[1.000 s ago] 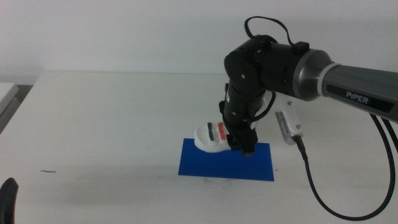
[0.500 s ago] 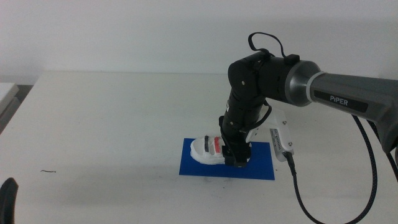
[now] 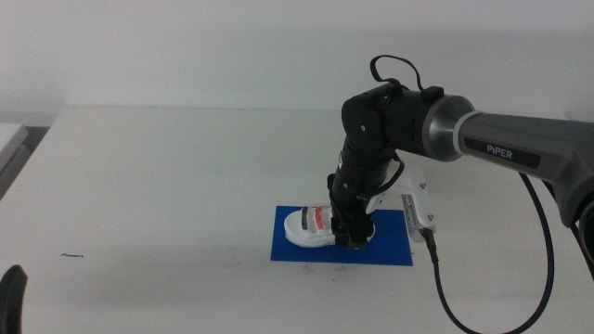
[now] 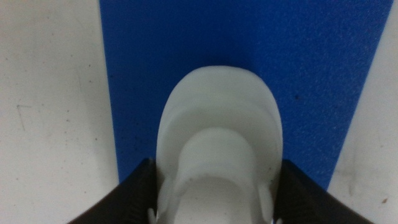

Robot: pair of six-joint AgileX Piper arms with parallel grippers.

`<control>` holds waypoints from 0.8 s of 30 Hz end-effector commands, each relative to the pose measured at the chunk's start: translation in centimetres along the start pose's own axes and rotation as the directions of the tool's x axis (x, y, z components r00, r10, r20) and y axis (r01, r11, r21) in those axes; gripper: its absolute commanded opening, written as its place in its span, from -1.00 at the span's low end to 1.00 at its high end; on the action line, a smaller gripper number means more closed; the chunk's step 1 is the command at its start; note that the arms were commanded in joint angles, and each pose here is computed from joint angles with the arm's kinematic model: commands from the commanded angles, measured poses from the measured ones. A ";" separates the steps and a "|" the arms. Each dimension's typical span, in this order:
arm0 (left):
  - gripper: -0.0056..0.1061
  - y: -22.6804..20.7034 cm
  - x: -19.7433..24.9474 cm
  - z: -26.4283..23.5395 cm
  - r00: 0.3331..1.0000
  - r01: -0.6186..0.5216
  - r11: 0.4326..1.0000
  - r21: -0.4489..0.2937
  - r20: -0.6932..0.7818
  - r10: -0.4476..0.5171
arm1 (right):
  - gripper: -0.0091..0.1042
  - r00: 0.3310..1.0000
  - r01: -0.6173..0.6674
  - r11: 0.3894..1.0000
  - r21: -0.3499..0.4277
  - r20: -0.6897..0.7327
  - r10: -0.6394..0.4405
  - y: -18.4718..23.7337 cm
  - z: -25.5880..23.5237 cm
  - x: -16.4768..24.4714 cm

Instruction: Use one arm to grab the shoe from the table and place it on the mat.

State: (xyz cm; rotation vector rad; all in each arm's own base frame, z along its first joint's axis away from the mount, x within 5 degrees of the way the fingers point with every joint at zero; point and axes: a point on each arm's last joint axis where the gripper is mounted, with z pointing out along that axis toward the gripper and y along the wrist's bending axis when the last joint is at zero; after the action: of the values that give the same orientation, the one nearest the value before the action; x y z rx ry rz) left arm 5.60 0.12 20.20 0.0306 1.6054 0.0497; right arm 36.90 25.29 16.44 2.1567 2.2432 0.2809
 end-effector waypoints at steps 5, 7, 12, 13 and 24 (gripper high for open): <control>0.78 0.0 -0.1 0.0 1.000 0.005 1.000 0.002 0.007 -0.005 | 0.02 0.998 -0.061 0.998 0.009 -0.033 0.061 0.2 0.2 -0.1; 0.78 0.0 -0.1 0.0 1.000 0.005 1.000 0.002 0.007 -0.005 | 0.20 0.993 -0.089 0.996 0.030 -0.080 0.092 0.1 -0.4 0.2; 0.78 0.0 -0.1 0.0 1.000 0.005 1.000 0.002 0.007 -0.005 | 0.32 0.979 0.143 0.989 -0.029 -0.143 -0.146 0.2 -5.6 -0.8; 0.78 0.0 -0.1 0.0 1.000 0.005 1.000 0.002 0.007 -0.005 | 0.32 0.958 0.253 0.966 -0.056 -0.125 -0.258 0.1 -7.2 -1.4; 0.78 0.0 -0.1 0.0 1.000 0.005 1.000 0.002 0.007 -0.005 | 0.32 0.394 0.918 0.369 -0.144 0.242 -0.886 -2.9 -21.5 -6.6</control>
State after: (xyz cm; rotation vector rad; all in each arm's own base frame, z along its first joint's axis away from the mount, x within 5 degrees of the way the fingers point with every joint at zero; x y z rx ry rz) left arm 5.60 0.12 20.20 0.0306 1.6054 0.0497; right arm 32.08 16.92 35.18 0.5813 2.7162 0.3556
